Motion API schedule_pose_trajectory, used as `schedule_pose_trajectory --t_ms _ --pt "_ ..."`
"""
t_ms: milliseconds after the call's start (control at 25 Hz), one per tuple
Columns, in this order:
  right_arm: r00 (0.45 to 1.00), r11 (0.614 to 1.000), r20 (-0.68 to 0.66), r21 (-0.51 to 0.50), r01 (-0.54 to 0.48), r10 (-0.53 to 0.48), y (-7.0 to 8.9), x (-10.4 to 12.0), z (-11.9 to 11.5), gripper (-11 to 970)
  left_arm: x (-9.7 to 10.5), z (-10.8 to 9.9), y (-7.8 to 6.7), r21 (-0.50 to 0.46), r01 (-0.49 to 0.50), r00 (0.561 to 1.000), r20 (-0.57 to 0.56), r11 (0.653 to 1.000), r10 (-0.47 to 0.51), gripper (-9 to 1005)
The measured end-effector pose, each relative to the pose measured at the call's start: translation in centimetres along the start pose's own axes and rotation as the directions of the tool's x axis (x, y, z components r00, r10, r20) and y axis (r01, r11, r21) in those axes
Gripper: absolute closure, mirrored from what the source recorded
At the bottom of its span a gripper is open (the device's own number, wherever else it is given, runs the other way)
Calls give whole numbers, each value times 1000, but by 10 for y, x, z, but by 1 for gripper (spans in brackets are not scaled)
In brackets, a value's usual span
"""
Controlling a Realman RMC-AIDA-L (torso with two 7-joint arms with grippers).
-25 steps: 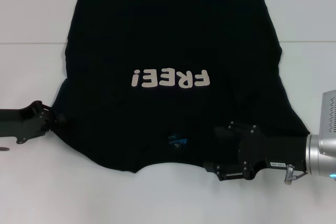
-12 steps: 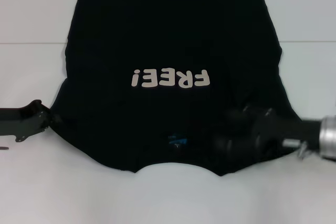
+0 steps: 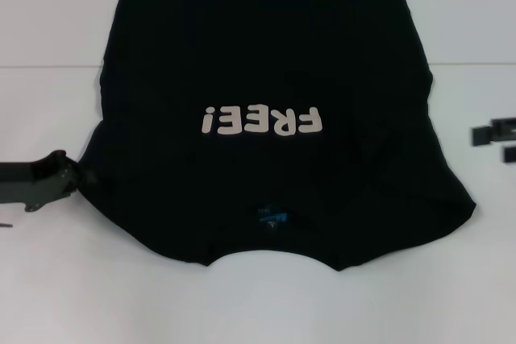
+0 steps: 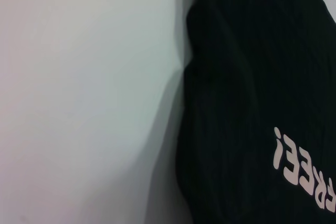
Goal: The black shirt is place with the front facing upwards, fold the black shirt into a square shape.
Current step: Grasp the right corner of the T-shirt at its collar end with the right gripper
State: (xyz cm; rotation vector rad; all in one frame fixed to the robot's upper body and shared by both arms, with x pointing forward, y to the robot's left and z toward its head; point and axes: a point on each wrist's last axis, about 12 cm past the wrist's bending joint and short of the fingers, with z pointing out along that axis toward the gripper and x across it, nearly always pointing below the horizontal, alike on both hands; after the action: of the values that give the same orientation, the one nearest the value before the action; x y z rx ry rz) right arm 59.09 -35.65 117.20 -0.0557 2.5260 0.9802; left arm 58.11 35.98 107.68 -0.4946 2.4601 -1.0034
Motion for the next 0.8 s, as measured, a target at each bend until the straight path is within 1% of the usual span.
schedule_pose_trajectory --t_ms 80,160,280,480,640,800 --pt "999 998 -22 61 -26 27 -3 -2 -8 2 -1 0 -1 1 -11 1000 -1 1000 11 969" --pt "998 992 -52 125 -27 34 -7 -1 -11 1 -2 0 -3 5 -23 1000 -2 1000 23 969" --pt "996 986 -78 161 -29 42 -11 1 -8 1 -4 -1 -5 4 -40 999 1 999 40 970" --pt "994 984 -90 169 -48 63 -19 6 5 1 -5 -2 -5 2 -57 998 5 998 57 970" --pt "989 983 -131 175 -50 74 -25 11 26 1 -4 -3 -3 -1 -59 998 9 998 59 969" --pt "988 984 -150 178 -20 47 -21 9 40 1 -4 -3 -2 -2 -64 998 14 998 64 969"
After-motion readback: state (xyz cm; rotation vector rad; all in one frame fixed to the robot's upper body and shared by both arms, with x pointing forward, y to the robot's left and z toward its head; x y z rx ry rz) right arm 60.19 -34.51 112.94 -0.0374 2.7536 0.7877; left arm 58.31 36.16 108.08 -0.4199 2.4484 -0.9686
